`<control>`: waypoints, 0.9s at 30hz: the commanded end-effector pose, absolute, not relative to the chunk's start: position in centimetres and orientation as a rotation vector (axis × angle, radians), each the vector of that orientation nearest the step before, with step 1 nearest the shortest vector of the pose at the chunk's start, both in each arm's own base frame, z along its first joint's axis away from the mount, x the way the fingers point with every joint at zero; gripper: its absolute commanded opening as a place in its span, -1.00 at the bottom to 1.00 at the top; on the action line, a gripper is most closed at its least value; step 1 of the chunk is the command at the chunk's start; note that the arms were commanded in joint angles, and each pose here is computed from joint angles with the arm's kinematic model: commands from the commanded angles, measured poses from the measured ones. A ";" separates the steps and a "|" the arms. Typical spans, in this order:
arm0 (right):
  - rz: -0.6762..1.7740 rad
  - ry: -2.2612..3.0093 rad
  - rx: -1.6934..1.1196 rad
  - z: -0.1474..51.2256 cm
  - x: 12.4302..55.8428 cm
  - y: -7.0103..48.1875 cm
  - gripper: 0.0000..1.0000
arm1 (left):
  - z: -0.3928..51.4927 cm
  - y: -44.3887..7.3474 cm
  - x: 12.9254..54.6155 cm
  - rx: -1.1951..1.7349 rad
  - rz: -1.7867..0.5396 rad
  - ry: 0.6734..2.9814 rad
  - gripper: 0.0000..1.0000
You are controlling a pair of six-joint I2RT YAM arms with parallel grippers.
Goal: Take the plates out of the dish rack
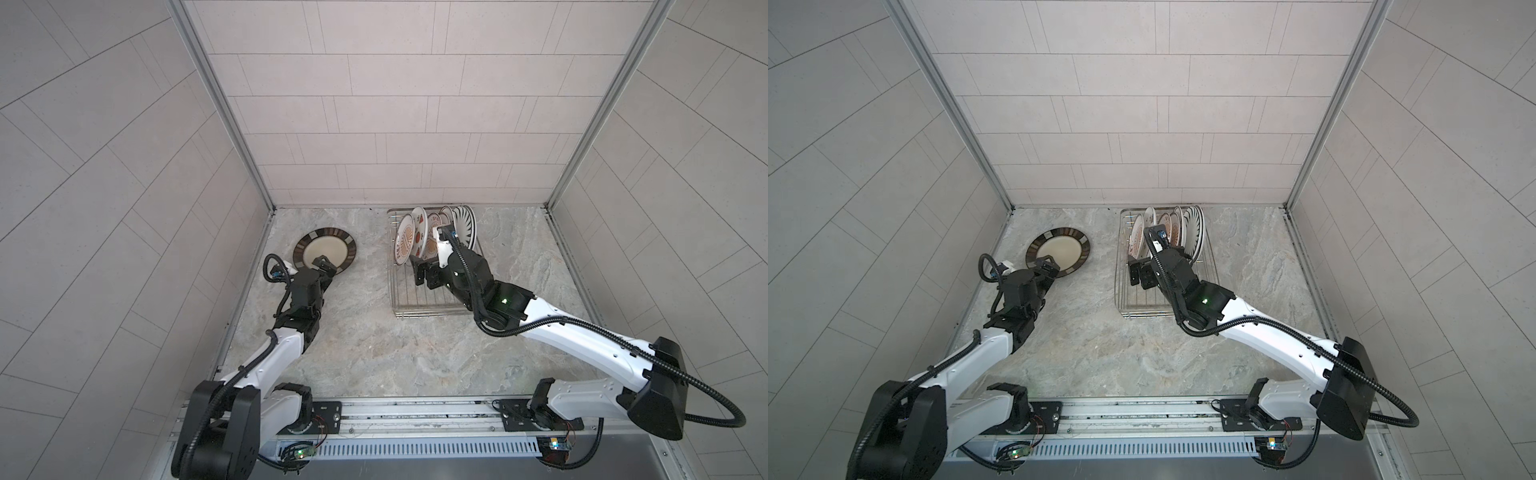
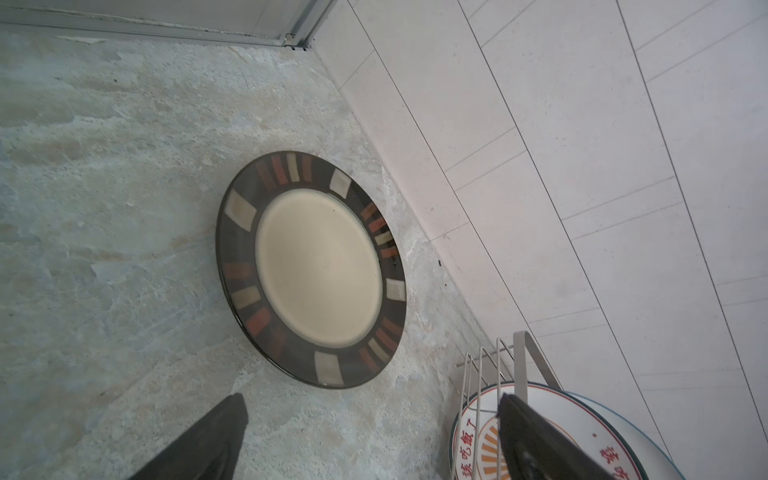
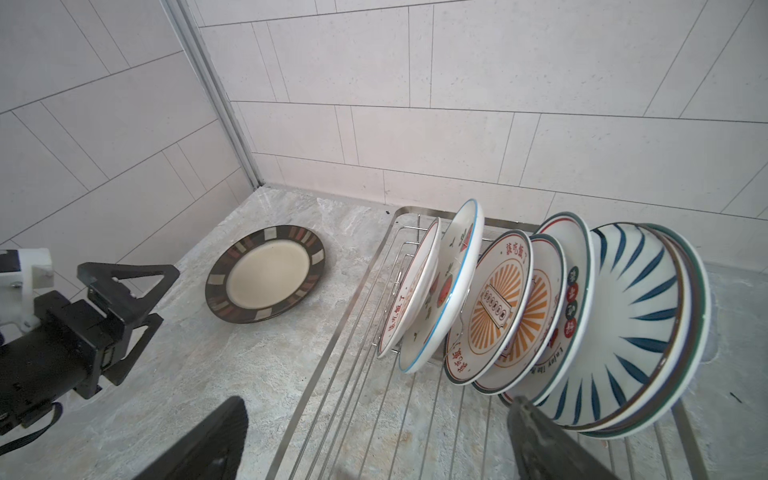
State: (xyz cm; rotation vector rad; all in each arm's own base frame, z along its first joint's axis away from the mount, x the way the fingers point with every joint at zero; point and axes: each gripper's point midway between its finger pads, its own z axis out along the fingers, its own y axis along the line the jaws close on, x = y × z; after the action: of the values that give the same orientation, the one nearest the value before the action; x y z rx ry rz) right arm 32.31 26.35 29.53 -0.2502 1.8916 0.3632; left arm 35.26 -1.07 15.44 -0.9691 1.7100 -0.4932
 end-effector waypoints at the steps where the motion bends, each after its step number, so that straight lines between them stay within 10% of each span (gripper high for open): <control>1: 0.269 1.896 -0.205 29.4 32.7 24.3 0.99 | 17.3 -2.2 35.2 -0.891 -0.485 1.714 1.00; 12: 0.262 2.004 -0.083 26.9 37.0 22.6 0.93 | 23.3 -13.9 34.6 -0.259 -0.736 1.822 1.00; 27: 0.268 2.148 -0.026 23.8 44.6 24.1 0.14 | 25.0 -21.1 33.1 0.057 -0.911 1.832 1.00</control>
State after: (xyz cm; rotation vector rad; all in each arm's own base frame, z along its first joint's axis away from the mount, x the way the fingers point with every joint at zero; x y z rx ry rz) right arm 43.97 23.94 24.45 -0.0361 2.1053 0.2666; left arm 32.79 -20.45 22.82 0.0134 1.8986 -0.9077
